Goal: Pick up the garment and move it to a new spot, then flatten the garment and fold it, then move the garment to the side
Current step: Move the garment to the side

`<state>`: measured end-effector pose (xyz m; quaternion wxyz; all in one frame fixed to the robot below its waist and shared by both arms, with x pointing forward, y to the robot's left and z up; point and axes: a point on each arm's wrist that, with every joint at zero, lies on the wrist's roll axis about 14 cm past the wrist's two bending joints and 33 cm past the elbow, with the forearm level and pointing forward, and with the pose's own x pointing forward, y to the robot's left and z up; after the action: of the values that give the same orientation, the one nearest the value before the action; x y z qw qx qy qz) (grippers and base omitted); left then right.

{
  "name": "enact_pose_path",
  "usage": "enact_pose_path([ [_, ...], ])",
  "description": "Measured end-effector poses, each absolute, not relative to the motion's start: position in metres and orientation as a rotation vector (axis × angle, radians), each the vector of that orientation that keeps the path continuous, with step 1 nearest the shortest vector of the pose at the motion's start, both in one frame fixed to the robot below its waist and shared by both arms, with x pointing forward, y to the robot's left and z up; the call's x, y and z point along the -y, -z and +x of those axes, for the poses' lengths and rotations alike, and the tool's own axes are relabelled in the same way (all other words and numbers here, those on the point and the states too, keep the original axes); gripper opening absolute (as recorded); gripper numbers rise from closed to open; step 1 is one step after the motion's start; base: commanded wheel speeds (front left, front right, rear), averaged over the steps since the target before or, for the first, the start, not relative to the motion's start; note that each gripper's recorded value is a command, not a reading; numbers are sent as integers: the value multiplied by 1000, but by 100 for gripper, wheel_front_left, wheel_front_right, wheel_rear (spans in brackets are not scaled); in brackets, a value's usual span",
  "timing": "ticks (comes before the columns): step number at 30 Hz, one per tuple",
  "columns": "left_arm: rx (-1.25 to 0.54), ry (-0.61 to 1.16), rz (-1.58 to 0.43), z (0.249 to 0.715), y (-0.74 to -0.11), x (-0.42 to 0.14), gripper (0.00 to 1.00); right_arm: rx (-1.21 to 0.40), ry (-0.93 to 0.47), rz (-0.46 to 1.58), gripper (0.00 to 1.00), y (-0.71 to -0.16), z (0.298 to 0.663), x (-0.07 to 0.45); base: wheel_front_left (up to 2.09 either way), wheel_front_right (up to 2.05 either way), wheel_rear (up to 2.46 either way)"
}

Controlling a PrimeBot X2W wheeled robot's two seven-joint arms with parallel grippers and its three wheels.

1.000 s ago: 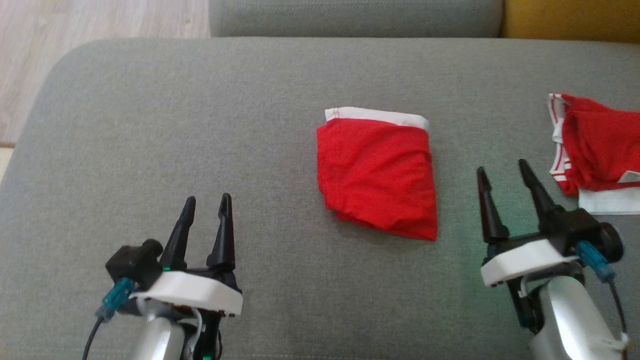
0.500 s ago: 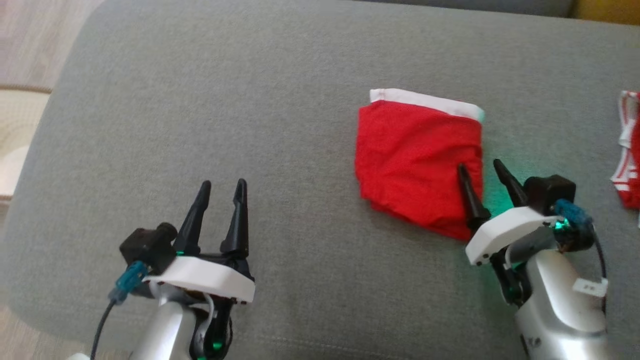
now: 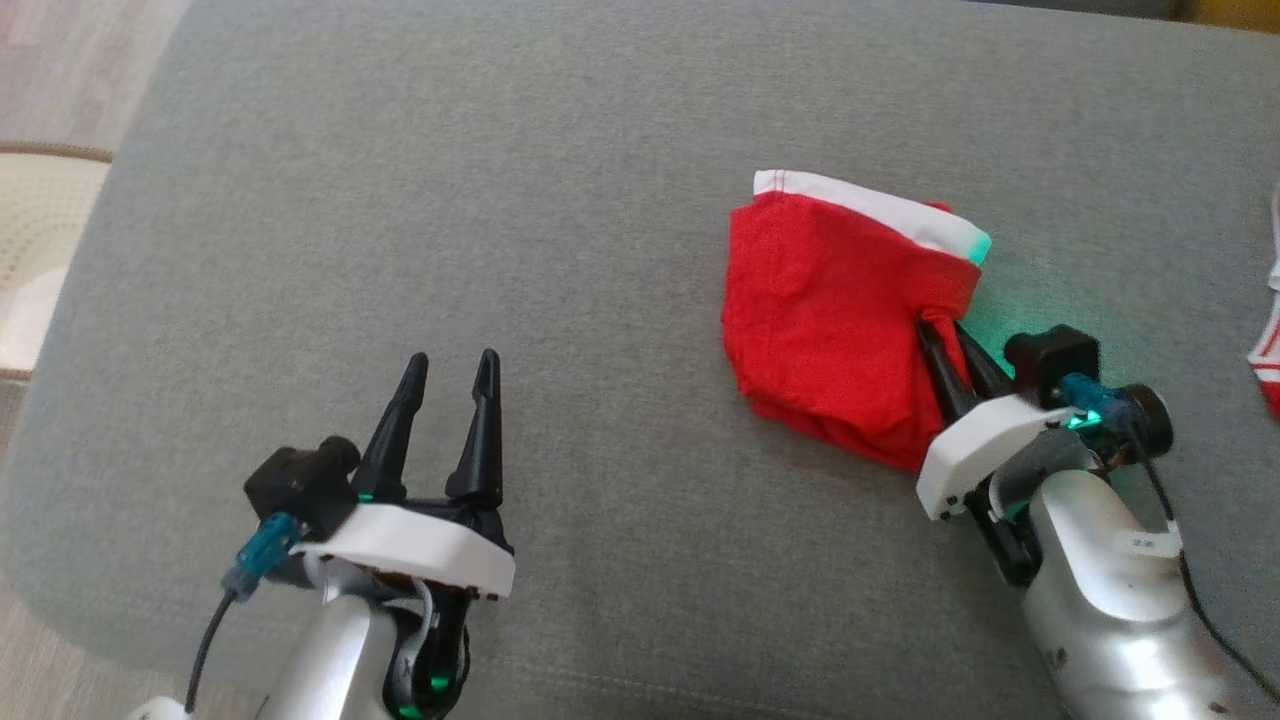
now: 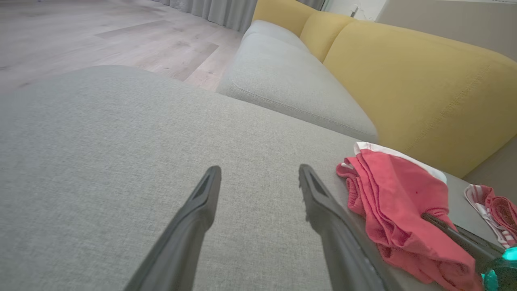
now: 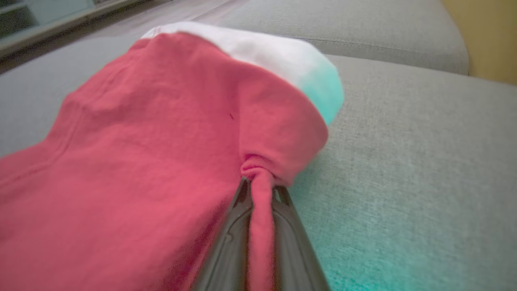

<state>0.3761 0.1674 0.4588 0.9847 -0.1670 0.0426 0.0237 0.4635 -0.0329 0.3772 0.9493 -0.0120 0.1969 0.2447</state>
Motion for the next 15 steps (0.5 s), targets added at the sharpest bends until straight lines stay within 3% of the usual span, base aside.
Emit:
enact_pose_path([
  [11, -83, 74, -347, 399, -461, -131, 100, -172, -602, -505, 0, -426, 490, 89, 0, 0, 0],
  [15, -83, 139, -347, 413, -460, -112, 100, -163, -598, -640, 0, -440, 498, 129, 0, 0, 0],
])
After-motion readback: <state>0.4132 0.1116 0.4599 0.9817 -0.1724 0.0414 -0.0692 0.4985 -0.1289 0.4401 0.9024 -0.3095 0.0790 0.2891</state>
